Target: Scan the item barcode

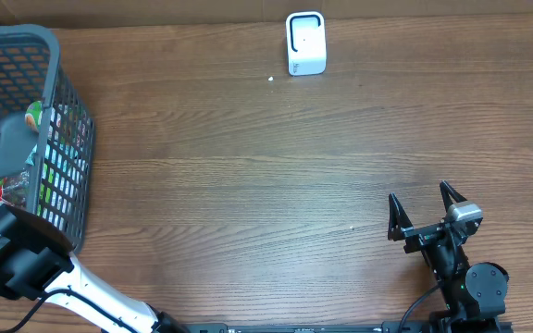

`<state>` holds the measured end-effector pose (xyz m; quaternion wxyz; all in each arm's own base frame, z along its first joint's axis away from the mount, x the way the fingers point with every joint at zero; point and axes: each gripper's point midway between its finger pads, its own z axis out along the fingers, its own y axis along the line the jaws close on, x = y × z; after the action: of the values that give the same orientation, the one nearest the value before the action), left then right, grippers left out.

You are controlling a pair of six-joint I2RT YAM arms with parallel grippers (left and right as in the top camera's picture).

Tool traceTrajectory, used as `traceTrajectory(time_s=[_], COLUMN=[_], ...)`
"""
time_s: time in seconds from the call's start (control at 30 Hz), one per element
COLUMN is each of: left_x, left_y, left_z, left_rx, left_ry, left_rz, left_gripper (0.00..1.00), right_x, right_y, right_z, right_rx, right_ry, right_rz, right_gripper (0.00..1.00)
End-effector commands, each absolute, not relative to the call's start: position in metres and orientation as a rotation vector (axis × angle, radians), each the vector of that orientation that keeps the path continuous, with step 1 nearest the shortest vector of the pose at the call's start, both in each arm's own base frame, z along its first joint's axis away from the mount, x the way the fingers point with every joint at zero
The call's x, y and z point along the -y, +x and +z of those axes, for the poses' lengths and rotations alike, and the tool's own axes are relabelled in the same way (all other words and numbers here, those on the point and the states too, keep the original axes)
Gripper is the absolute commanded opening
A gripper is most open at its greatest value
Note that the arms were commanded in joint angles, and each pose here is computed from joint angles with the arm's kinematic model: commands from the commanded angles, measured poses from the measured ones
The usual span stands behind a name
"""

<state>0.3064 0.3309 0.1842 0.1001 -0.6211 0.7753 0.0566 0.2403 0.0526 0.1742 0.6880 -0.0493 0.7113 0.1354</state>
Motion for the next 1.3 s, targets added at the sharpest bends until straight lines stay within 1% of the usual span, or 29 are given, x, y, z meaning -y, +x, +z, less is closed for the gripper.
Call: traceTrajectory(time_s=[0.0,0.33,0.5,0.57,0.6,0.67,0.73,0.77,0.8,0.83,0.87,0.93,0.97,1.13,1.23,1.27], left_x=[-0.331,-0.328,-0.33,-0.331,-0.332,-0.331,-0.328,-0.326,-0.324,-0.323,-0.322,-0.322,-0.322,-0.325,-0.331,-0.334], left_y=[0.29,0.281,0.277,0.274,0.273,0.27,0.267,0.265,0.263,0.262,0.261,0.262,0.262,0.269,0.276,0.281], left_z=[0.151,0.082,0.054,0.044,0.038,0.026,0.013,0.008,0.004,0.002,0.001,0.002,0.004,0.025,0.05,0.069], left_rx=[-2.249,-2.23,-2.221,-2.218,-2.215,-2.214,-2.214,-2.217,-2.222,-2.227,-2.239,-2.252,-2.262,-2.306,-2.298,-2.287], left_ry=[-2.011,-2.123,-2.124,-2.123,-2.121,-2.12,-2.119,-2.122,-2.125,-2.126,-2.119,-2.105,-2.1,-2.052,-2.042,-2.031], left_rz=[0.154,0.144,0.188,0.215,0.225,0.241,0.242,0.241,0.242,0.242,0.242,0.241,0.239,0.213,0.207,0.199], left_gripper=[0.82,0.84,0.84,0.85,0.88,0.89,0.88,0.85,0.79,0.68,0.5,0.07,0.04,0.04,0.04,0.04], right_x=[-0.053,-0.053,-0.053,-0.053,-0.053,-0.053,-0.053,-0.053,-0.053,-0.053,-0.053,-0.053,-0.053,-0.053,-0.053,-0.053], right_y=[0.24,0.24,0.24,0.24,0.24,0.24,0.24,0.24,0.24,0.24,0.24,0.24,0.24,0.24,0.24,0.24], right_z=[0.172,0.172,0.172,0.172,0.172,0.172,0.172,0.172,0.172,0.172,0.172,0.172,0.172,0.172,0.172,0.172], right_rx=[-1.588,-1.588,-1.588,-1.588,-1.588,-1.588,-1.588,-1.588,-1.588,-1.588,-1.588,-1.588,-1.588,-1.588,-1.588,-1.588], right_ry=[-0.104,-0.104,-0.104,-0.104,-0.104,-0.104,-0.104,-0.104,-0.104,-0.104,-0.104,-0.104,-0.104,-0.104,-0.104,-0.104], right_rz=[0.308,0.308,0.308,0.308,0.308,0.308,0.308,0.308,0.308,0.308,0.308,0.308,0.308,0.308,0.308,0.308], right_gripper=[1.0,1.0,1.0,1.0,1.0,1.0,1.0,1.0,1.0,1.0,1.0,1.0,1.0,1.0,1.0,1.0])
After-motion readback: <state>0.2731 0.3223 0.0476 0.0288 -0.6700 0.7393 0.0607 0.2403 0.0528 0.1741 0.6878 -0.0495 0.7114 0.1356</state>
